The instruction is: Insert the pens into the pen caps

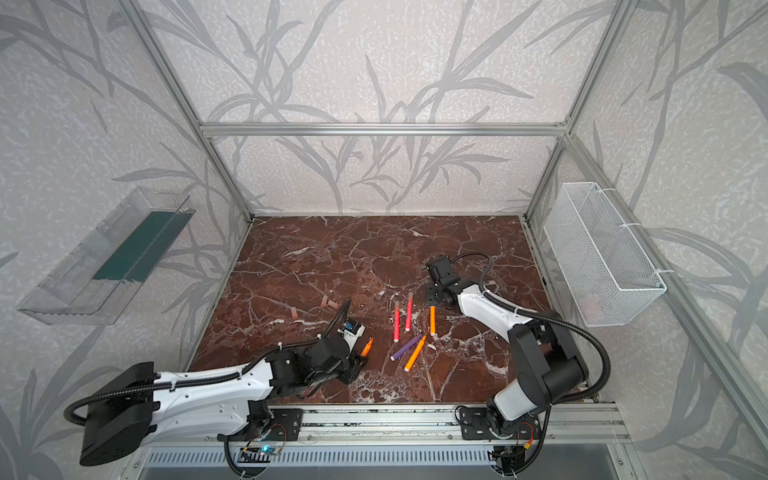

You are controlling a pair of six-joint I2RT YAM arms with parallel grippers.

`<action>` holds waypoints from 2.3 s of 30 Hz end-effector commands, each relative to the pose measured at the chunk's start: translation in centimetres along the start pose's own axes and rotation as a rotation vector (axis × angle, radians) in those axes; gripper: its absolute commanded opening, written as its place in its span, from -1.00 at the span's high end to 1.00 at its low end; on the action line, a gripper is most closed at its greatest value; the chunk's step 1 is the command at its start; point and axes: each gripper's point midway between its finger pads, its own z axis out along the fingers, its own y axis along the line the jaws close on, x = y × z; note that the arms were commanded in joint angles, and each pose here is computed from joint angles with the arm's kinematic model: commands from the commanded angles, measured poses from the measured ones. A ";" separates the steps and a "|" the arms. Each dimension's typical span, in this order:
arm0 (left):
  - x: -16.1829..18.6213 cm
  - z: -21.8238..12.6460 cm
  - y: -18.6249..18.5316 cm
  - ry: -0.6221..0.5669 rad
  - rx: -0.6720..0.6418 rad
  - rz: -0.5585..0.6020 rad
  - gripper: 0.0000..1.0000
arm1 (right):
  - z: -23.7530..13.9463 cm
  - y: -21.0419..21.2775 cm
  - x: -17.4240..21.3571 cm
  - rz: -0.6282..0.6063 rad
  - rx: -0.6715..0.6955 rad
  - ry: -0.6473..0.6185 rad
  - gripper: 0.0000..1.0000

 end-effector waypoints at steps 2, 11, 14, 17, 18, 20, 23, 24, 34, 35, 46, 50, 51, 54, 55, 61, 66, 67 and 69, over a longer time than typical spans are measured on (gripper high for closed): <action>0.3 -0.4 1.3 0.057 -0.152 -0.020 0.13 | -3.6 -4.9 -0.5 0.006 0.163 -0.174 -0.31; 3.0 0.2 1.4 0.005 -0.112 -0.116 0.08 | -4.3 -8.0 1.6 0.093 0.202 -0.307 -0.49; 3.9 0.6 1.0 -0.011 -0.113 -0.102 0.08 | -4.1 -8.2 1.7 0.106 0.202 -0.331 -0.51; 4.3 1.2 0.7 -0.030 -0.128 -0.084 0.08 | -4.1 -8.0 1.8 0.102 0.188 -0.324 -0.54; 4.3 1.5 0.6 -0.035 -0.132 -0.079 0.07 | -4.1 -7.9 1.8 0.102 0.185 -0.324 -0.53; 4.6 2.1 0.1 -0.034 -0.133 -0.065 0.05 | -4.0 -7.7 1.8 0.098 0.178 -0.319 -0.54; 4.5 2.8 -0.1 -0.027 -0.173 -0.045 0.03 | -3.9 -7.6 1.9 0.095 0.176 -0.310 -0.54; 4.4 3.0 -0.2 -0.022 -0.195 -0.035 0.03 | -3.8 -7.6 1.9 0.094 0.176 -0.307 -0.54; 3.4 2.2 0.4 0.023 -0.332 0.018 0.24 | -3.6 -7.5 1.8 0.090 0.182 -0.298 -0.54; 3.4 2.2 0.4 0.031 -0.340 0.025 0.26 | -3.6 -7.5 1.8 0.091 0.181 -0.300 -0.54; 4.1 3.0 1.7 0.091 -0.484 0.043 0.39 | -3.7 -7.4 1.9 0.088 0.169 -0.300 -0.55; 4.4 3.4 1.5 0.104 -0.490 0.034 0.39 | -3.9 -7.4 2.0 0.091 0.161 -0.304 -0.55; 4.4 3.4 1.5 0.105 -0.488 0.031 0.39 | -3.9 -7.4 2.0 0.091 0.159 -0.308 -0.55; 4.6 3.3 1.7 0.105 -0.488 0.020 0.38 | -4.0 -7.5 2.1 0.095 0.157 -0.315 -0.56; 4.6 3.2 1.8 0.102 -0.484 0.017 0.39 | -4.1 -7.5 2.1 0.096 0.154 -0.318 -0.56; 5.3 3.5 2.1 0.118 -0.472 0.001 0.52 | -4.2 -7.5 2.1 0.097 0.153 -0.323 -0.57; 5.9 3.8 2.5 0.128 -0.478 -0.016 0.52 | -4.4 -7.6 2.2 0.099 0.145 -0.327 -0.57; 6.0 3.8 2.6 0.126 -0.482 -0.021 0.53 | -4.5 -7.6 2.2 0.101 0.141 -0.331 -0.57; 6.2 3.8 2.9 0.121 -0.483 -0.028 0.53 | -4.6 -7.6 2.3 0.105 0.135 -0.341 -0.58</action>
